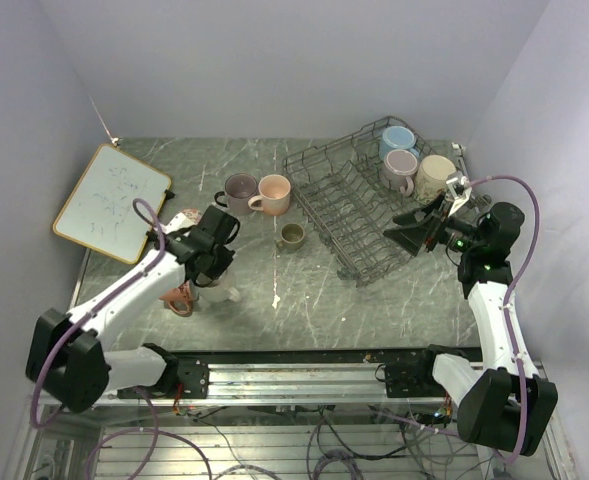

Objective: Load the cups into the dish rack
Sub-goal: Pick up the cup at the center of the board, then turn the cup upside down in the dish rack.

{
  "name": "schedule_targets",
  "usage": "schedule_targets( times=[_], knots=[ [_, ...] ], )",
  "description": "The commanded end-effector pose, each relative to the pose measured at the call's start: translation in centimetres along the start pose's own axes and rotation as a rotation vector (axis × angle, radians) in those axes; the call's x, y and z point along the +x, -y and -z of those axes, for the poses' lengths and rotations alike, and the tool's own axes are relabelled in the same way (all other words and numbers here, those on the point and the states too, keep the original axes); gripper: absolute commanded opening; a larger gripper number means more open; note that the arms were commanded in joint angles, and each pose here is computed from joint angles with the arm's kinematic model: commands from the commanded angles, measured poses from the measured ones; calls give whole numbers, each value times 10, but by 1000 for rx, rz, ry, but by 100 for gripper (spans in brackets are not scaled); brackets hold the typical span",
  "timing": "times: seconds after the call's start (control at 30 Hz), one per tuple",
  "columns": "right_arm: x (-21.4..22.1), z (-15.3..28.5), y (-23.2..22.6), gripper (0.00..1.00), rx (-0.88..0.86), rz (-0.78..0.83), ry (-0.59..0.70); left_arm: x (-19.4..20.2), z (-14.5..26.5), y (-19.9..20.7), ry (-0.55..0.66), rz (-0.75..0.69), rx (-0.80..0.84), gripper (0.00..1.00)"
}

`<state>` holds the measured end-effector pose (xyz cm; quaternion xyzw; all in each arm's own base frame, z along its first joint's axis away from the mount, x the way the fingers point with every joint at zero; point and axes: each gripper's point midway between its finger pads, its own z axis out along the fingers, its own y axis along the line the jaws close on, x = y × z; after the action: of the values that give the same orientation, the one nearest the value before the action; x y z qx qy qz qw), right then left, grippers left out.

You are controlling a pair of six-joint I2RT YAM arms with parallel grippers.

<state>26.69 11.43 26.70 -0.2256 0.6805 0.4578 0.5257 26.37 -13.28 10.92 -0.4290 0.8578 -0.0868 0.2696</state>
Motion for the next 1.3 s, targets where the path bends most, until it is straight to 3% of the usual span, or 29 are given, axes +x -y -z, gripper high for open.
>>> schedule_targets(
  times=[0.0,0.33,0.6,0.93,1.07,1.27],
  knots=[
    [-8,-2,-8,67,-25,30,14,0,25,33,-42,8,243,7],
    [2,-9,-24,73,-115,-11,26,-4,88,93,-63,-42,679,7],
    [13,-23,-41,85,-211,-12,9,8,165,158,-118,-156,1199,7],
    [-2,-59,-90,87,-393,-67,-29,-30,264,183,51,-63,1661,7],
    [-21,-69,-108,97,-446,-120,-29,-45,298,185,106,-13,1794,7],
    [-44,-79,-138,99,-526,-189,-23,-60,351,185,165,44,2016,7]
  ],
)
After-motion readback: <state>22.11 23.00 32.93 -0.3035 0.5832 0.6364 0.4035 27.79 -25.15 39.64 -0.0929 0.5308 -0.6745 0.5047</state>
